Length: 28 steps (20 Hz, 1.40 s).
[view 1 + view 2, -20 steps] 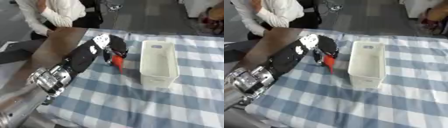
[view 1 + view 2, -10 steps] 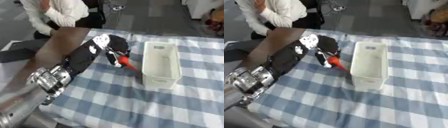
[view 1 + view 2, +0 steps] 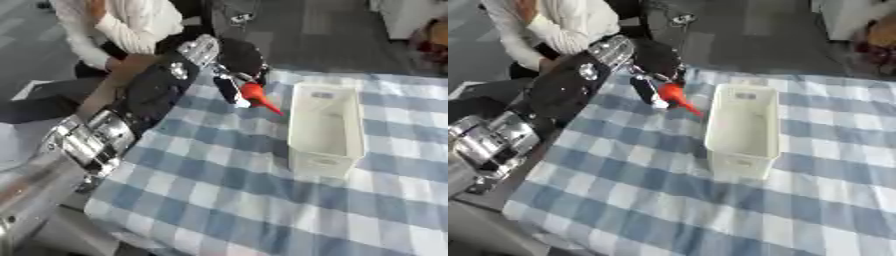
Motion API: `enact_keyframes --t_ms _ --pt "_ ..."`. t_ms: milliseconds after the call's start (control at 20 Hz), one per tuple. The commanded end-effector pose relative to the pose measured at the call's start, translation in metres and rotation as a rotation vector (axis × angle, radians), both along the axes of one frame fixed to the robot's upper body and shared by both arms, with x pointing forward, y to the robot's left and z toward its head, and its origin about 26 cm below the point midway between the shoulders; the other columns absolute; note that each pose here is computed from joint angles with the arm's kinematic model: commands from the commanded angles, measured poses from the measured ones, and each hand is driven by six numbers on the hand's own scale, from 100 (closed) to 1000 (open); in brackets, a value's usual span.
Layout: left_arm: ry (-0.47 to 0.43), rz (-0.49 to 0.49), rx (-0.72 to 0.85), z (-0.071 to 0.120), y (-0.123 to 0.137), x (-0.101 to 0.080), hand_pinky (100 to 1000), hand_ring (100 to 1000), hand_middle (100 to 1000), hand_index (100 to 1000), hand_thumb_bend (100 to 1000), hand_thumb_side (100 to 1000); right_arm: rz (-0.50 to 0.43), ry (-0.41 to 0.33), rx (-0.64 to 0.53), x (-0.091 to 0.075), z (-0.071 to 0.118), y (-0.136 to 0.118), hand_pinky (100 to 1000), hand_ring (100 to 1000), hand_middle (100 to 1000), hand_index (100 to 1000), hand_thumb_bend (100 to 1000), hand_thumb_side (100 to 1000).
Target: Pick up objects on the table and place them in the box.
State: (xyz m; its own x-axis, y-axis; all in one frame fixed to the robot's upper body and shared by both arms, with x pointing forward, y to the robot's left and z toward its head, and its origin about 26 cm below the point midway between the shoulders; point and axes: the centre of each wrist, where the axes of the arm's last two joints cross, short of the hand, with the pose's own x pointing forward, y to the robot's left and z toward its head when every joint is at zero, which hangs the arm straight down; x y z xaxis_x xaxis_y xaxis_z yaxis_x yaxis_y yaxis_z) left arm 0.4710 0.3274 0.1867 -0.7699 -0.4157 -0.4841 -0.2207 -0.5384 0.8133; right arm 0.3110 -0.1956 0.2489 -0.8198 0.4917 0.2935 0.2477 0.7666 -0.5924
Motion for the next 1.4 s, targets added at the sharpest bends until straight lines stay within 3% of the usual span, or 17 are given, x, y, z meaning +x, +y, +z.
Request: enact_keyframes --t_ms 50,300,900,950,1000,1050,1100,1150,1200,1250,1300,1400 --pt "-0.058 -0.022 -0.001 0.035 -0.009 0.002 100 100 209 340 100 827 0.006 -0.021 -0.010 -0.003 0.006 -0.001 487 482 591 707 100 855" --pt "-0.055 -0.066 -0.020 0.040 -0.034 0.008 100 100 207 340 100 829 0.029 -0.032 0.004 -0.003 0.009 0.004 487 482 591 707 100 853" --pt "-0.038 -0.090 -0.040 0.031 -0.058 0.017 100 100 218 365 100 823 0.079 -0.053 0.028 -0.004 0.016 0.015 488 482 592 708 100 853" --pt "-0.038 -0.088 -0.040 0.030 -0.058 0.018 100 100 250 391 100 808 0.081 -0.054 0.030 -0.004 0.017 0.016 488 482 592 708 100 853" --pt "-0.038 -0.080 -0.038 0.029 -0.059 0.018 100 133 368 514 121 823 0.084 -0.055 0.032 -0.004 0.017 0.017 488 482 592 708 100 853" --pt "-0.039 -0.077 -0.036 0.028 -0.060 0.019 100 100 296 432 100 806 0.086 -0.056 0.032 -0.004 0.017 0.017 488 482 592 708 100 853" --pt "-0.038 -0.066 -0.028 0.026 -0.059 0.019 505 619 729 786 392 932 0.088 -0.057 0.032 -0.004 0.018 0.017 488 482 592 709 100 853" --pt "-0.035 -0.050 -0.016 0.024 -0.060 0.020 429 572 692 762 373 914 0.091 -0.058 0.032 -0.004 0.018 0.018 488 482 592 709 100 853" --pt "-0.034 -0.034 -0.004 0.023 -0.061 0.020 845 887 896 909 542 1000 0.094 -0.059 0.031 -0.004 0.018 0.018 488 482 592 709 100 853" --pt "-0.034 -0.026 0.004 0.022 -0.063 0.021 894 924 918 922 572 1000 0.096 -0.059 0.031 -0.004 0.019 0.019 488 482 592 709 100 853" --pt "-0.033 -0.025 0.005 0.020 -0.064 0.021 934 971 956 949 656 1000 0.097 -0.060 0.031 -0.004 0.019 0.019 488 482 592 709 100 853" --pt "-0.026 -0.027 -0.001 0.019 -0.063 0.021 957 1000 999 974 727 1000 0.097 -0.058 0.029 -0.004 0.019 0.019 488 482 592 709 100 854"
